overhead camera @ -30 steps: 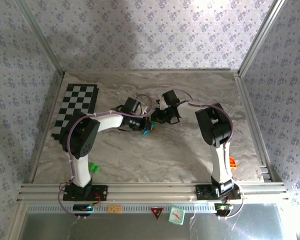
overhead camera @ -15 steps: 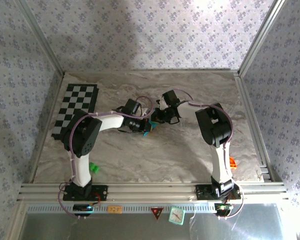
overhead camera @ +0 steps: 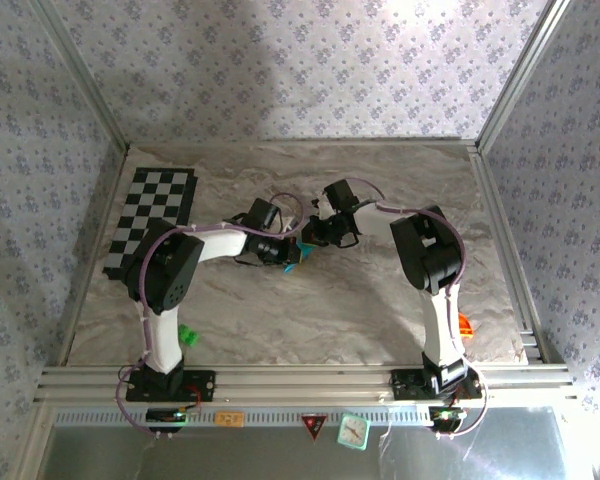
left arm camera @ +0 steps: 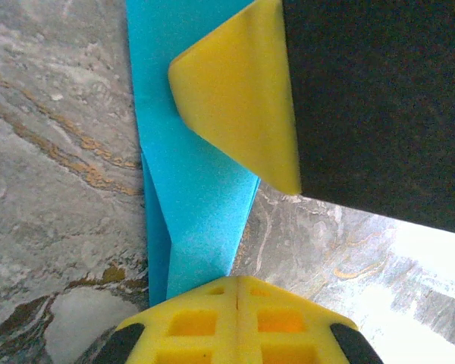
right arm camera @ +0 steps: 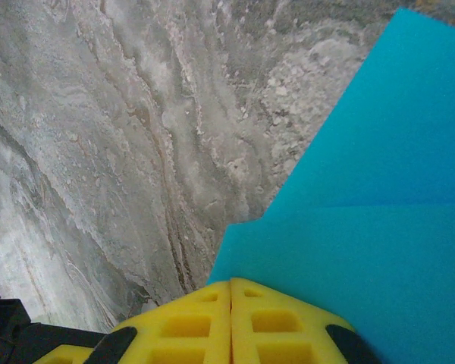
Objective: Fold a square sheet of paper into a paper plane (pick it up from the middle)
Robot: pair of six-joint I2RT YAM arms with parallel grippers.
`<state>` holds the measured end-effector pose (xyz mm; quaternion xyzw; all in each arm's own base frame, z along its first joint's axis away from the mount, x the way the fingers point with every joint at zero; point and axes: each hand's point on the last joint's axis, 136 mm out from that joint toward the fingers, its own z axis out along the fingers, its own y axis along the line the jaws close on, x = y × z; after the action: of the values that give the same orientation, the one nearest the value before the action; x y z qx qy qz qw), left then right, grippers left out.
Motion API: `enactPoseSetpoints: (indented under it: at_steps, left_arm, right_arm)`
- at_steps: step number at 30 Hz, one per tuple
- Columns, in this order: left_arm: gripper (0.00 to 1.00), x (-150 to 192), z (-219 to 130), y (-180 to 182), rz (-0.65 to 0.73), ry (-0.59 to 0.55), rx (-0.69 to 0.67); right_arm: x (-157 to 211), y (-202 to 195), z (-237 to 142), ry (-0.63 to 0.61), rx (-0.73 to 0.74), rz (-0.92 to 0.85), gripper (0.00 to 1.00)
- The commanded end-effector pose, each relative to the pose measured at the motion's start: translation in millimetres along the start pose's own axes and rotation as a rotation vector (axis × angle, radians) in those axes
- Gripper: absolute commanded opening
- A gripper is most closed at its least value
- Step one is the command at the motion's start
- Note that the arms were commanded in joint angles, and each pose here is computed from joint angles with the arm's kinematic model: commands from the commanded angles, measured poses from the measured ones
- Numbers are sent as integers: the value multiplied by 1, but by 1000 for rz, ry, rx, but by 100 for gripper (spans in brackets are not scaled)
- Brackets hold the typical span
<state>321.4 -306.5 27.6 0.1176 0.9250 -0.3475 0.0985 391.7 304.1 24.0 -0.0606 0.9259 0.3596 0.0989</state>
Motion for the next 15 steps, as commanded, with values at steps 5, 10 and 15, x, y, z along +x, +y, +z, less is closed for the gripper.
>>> enactPoseSetpoints:
  at_steps: [5,10,15]
  left_arm:
    - [1,15,5,13,-35,50,-27]
    - [1,25,3,14,-52,75,-29]
    - [1,35,-2,12,-64,104,-28]
  right_arm:
    - [17,-31,12,58,99,31,8]
    - [18,-34,11,63,115,29,8]
    - [20,-36,12,68,121,28,8]
